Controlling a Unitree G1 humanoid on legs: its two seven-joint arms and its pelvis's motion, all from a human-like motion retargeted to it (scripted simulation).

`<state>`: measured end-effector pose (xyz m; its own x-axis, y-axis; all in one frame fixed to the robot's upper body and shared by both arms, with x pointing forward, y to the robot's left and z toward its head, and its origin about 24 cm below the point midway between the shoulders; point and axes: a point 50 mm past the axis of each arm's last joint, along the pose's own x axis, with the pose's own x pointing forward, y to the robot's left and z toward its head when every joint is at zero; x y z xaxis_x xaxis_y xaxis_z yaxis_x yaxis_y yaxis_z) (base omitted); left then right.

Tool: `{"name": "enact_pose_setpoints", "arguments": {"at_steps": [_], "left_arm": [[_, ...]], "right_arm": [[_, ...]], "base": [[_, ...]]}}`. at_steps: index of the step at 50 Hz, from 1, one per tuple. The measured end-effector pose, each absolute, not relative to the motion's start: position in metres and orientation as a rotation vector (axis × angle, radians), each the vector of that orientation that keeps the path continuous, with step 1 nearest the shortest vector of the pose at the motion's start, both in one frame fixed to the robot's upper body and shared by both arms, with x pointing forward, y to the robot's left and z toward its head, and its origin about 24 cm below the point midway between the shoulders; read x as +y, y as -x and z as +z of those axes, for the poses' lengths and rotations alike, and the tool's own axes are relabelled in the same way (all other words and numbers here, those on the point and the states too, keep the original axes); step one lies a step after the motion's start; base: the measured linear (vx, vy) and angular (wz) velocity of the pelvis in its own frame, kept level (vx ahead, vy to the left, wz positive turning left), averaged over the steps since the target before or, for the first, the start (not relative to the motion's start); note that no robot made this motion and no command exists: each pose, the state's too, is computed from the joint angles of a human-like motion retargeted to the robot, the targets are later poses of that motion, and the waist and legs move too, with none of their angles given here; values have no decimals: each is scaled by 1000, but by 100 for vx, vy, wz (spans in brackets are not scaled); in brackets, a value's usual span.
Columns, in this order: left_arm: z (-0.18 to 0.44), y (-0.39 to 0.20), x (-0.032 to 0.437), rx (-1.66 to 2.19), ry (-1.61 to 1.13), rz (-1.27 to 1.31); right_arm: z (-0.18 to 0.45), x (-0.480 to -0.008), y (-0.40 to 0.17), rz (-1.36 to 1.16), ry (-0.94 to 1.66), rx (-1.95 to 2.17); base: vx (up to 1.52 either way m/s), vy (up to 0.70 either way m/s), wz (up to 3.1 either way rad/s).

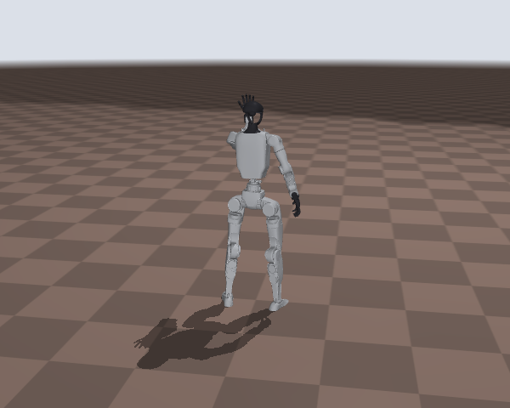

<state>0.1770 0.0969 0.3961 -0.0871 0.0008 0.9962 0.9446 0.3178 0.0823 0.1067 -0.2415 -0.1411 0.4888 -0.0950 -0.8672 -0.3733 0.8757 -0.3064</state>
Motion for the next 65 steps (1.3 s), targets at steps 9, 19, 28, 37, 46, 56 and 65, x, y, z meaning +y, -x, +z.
{"name": "enact_pose_setpoints", "arguments": {"at_steps": [9, 19, 28, 37, 46, 56, 65], "left_arm": [[433, -159, 115, -2143, -333, 270], [344, -356, 168, -389, -1463, -505], [259, -292, 187, 11, -1244, -1052], [427, -295, 145, -911, -1323, -359], [473, -311, 132, -1160, -1280, 86], [259, -282, 164, -86, -1273, -1155], [340, -294, 153, -521, -1156, -796]], "right_arm": [[-135, -251, -102, 246, 532, 1012], [-133, -262, -110, 335, 560, 1104], [-110, -285, -133, 168, 534, 987], [-130, -284, -95, 168, 555, 1119], [-135, -280, -88, 84, 526, 1111], [-107, -309, -118, 202, 624, 1065], [-114, -298, -105, 135, 574, 1048]], "base": [[0, 0, 4], [0, 0, 9], [-3, -5, -38], [-1, 3, 43], [-1, 4, 51], [-2, -2, -43], [-1, 1, 2]]}}
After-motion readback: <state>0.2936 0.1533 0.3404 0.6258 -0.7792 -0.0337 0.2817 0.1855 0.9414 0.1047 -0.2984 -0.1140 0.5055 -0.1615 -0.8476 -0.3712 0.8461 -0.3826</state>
